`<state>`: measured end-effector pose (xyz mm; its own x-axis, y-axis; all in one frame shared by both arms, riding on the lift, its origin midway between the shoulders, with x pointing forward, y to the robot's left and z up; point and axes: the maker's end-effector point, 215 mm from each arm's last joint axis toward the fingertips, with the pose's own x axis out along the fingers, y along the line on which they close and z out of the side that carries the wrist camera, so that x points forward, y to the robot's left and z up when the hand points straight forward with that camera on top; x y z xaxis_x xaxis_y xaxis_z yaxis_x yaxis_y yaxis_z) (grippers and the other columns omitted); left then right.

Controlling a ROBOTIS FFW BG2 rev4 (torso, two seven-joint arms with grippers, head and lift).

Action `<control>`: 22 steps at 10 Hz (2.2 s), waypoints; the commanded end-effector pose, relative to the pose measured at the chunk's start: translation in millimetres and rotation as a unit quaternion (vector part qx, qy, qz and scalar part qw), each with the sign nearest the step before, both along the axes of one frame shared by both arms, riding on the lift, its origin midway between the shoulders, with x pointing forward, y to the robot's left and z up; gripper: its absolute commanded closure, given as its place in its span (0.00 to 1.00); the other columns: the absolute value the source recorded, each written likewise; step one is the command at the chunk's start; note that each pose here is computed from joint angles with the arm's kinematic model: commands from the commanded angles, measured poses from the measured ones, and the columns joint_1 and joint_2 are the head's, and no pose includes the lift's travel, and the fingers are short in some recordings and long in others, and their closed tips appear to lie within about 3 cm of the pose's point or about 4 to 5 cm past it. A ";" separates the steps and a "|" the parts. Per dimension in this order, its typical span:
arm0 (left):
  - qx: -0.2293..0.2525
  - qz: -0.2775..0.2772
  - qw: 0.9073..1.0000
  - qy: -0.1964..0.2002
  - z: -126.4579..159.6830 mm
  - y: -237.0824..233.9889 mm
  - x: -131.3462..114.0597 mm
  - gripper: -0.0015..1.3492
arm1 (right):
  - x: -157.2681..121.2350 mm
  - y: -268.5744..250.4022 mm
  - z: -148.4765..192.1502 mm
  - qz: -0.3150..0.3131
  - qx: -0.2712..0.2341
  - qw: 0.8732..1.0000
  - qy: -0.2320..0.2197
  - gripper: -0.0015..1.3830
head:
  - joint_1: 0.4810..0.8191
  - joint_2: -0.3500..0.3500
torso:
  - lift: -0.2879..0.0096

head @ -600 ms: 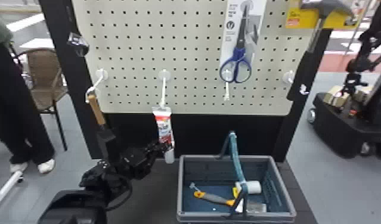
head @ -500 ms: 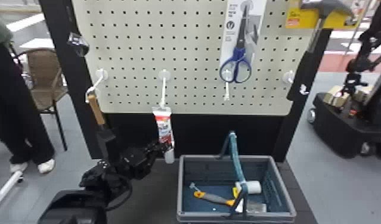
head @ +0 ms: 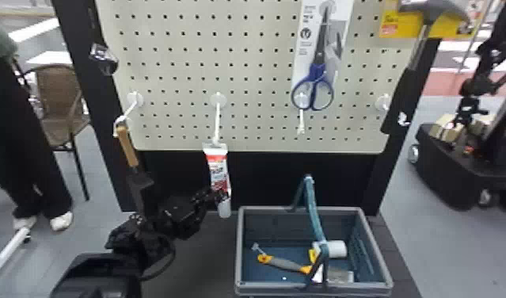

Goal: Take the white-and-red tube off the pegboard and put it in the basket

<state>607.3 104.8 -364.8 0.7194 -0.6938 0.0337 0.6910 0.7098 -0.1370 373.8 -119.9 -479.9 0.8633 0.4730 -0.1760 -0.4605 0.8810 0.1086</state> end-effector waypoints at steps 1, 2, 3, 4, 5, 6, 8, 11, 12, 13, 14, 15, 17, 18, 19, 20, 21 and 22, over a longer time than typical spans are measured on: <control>0.000 0.000 1.000 -0.005 3.5 -0.3 0.3 0.85 | -1.7 -0.3 -1.7 0.000 0.001 1.000 0.003 0.23 | 0.20 0.50 | 0.63; -0.001 0.003 1.000 -0.008 6.6 3.2 2.3 0.85 | -1.3 -0.2 -0.9 0.000 0.001 1.000 0.002 0.23 | 0.20 0.50 | 0.63; -0.002 0.006 1.000 -0.015 12.8 5.8 4.0 0.85 | -1.5 -0.1 -1.4 0.000 0.000 1.000 0.003 0.23 | 0.20 0.50 | 0.63; -0.003 0.007 1.000 -0.023 19.4 5.0 4.4 0.85 | -1.6 -0.1 -1.8 0.000 0.000 1.000 0.004 0.23 | 0.20 0.50 | 0.63; -0.003 0.008 1.000 -0.028 23.5 5.2 3.1 0.85 | -1.6 -0.1 -1.8 0.000 0.000 1.000 0.004 0.23 | 0.20 0.50 | 0.63; -0.005 0.014 0.999 -0.028 22.0 8.0 0.2 0.85 | -1.9 0.8 -2.3 0.001 0.000 1.000 0.004 0.23 | 0.20 0.50 | 0.63; -0.010 0.022 0.999 -0.027 19.6 12.7 -6.6 0.85 | -3.5 0.0 -5.4 0.001 -0.002 1.000 0.008 0.23 | 0.20 0.50 | 0.63; -0.018 0.038 0.998 -0.044 35.1 19.8 -21.4 0.85 | -6.3 0.1 -9.6 0.001 -0.002 1.000 0.015 0.23 | 0.20 0.50 | 0.63; -0.016 0.039 0.998 -0.044 34.8 20.1 -23.9 0.85 | -7.1 0.2 -11.8 0.001 -0.003 1.000 0.018 0.23 | 0.20 0.50 | 0.63; -0.016 0.040 0.998 -0.044 34.5 20.7 -24.3 0.85 | -7.1 0.3 -11.9 0.002 -0.004 1.000 0.018 0.23 | 0.20 0.50 | 0.63; -0.016 0.040 0.998 -0.043 34.0 20.1 -24.3 0.85 | -6.2 0.3 -11.5 0.002 -0.004 1.000 0.017 0.23 | 0.20 0.50 | 0.63; -0.016 0.038 0.998 -0.042 33.6 19.6 -25.2 0.85 | -6.8 0.4 -12.9 0.002 -0.005 1.000 0.018 0.23 | 0.20 0.50 | 0.63; -0.021 0.038 0.998 -0.049 41.1 18.0 -26.7 0.85 | -7.9 0.3 -15.6 0.002 -0.005 1.000 0.022 0.23 | 0.20 0.50 | 0.63; -0.023 0.037 0.998 -0.053 46.3 17.0 -29.4 0.85 | -8.0 0.3 -16.1 0.002 -0.005 1.000 0.022 0.23 | 0.20 0.50 | 0.63; -0.029 0.043 0.996 -0.068 63.6 20.0 -33.0 0.85 | -8.1 0.4 -16.2 0.002 -0.006 1.000 0.022 0.23 | 0.20 0.50 | 0.63; -0.038 0.052 0.995 -0.078 75.5 24.2 -38.4 0.85 | -8.6 0.4 -17.4 0.002 -0.006 1.000 0.024 0.23 | 0.20 0.50 | 0.63; -0.053 0.065 0.993 -0.078 79.2 30.3 -45.1 0.85 | -8.7 0.4 -17.8 0.002 -0.006 1.000 0.024 0.23 | 0.20 0.50 | 0.63; -0.065 0.076 0.992 -0.072 77.0 35.8 -51.9 0.85 | -8.7 0.4 -17.8 0.002 -0.006 1.000 0.024 0.23 | 0.20 0.50 | 0.63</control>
<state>560.8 138.4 -287.4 0.7924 -0.5690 0.2197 0.6015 0.7888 -0.1266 365.1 -119.6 -497.6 0.8515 0.4747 -0.2229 -0.4591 0.8801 0.1209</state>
